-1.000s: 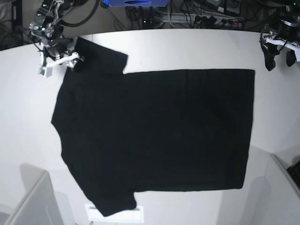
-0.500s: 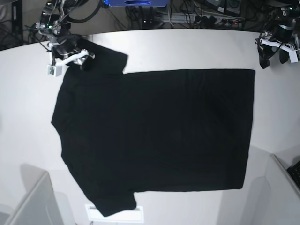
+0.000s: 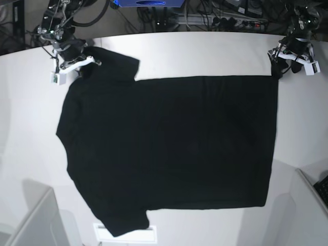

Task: Fold the T-shirt properly
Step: 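Grasp the shirt's shoulder edges with both grippers and lift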

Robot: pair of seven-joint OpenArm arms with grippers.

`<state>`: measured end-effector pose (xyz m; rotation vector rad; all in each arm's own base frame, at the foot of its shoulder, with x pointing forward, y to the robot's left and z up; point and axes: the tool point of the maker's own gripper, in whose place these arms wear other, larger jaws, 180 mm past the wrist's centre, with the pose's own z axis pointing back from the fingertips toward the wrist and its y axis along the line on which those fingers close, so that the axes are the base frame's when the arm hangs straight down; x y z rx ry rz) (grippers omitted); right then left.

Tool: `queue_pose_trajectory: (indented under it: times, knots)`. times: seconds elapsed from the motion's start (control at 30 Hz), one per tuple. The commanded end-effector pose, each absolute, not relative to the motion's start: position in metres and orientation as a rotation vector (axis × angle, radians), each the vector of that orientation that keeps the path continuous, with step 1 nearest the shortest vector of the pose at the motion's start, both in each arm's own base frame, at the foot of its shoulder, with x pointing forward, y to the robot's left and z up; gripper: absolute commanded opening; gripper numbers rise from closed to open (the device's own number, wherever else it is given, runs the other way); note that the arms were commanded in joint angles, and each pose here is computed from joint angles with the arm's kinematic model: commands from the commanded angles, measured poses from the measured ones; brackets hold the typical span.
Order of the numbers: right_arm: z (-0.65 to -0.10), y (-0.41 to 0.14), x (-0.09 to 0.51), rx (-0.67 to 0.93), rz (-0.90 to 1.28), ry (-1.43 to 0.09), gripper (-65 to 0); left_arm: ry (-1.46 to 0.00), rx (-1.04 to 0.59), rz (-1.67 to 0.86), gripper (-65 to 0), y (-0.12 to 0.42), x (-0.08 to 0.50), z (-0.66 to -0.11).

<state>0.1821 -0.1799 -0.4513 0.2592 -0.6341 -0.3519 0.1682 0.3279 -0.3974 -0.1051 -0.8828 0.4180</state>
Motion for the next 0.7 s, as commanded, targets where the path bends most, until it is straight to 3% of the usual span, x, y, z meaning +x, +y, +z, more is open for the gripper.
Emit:
queue_pose_trajectory:
  times: [0.0, 0.57, 0.67]
  knots:
    - [-0.471, -0.183, 0.153, 0.207, -0.336, -0.491, -65.0, -0.919, -0.105, 0.412, -15.0, 0.332, 0.176, -0.391]
    - [-0.471, -0.183, 0.154, 0.207, -0.336, -0.492, -65.0, -0.869, -0.248, 0.45, -15.0, 0.286, 0.202, -0.429]
    - [-0.471, -0.183, 0.154, 0.207, -0.336, -0.492, -65.0, -0.857, -0.251, 0.462, -21.6, 0.287, 0.2, -0.435]
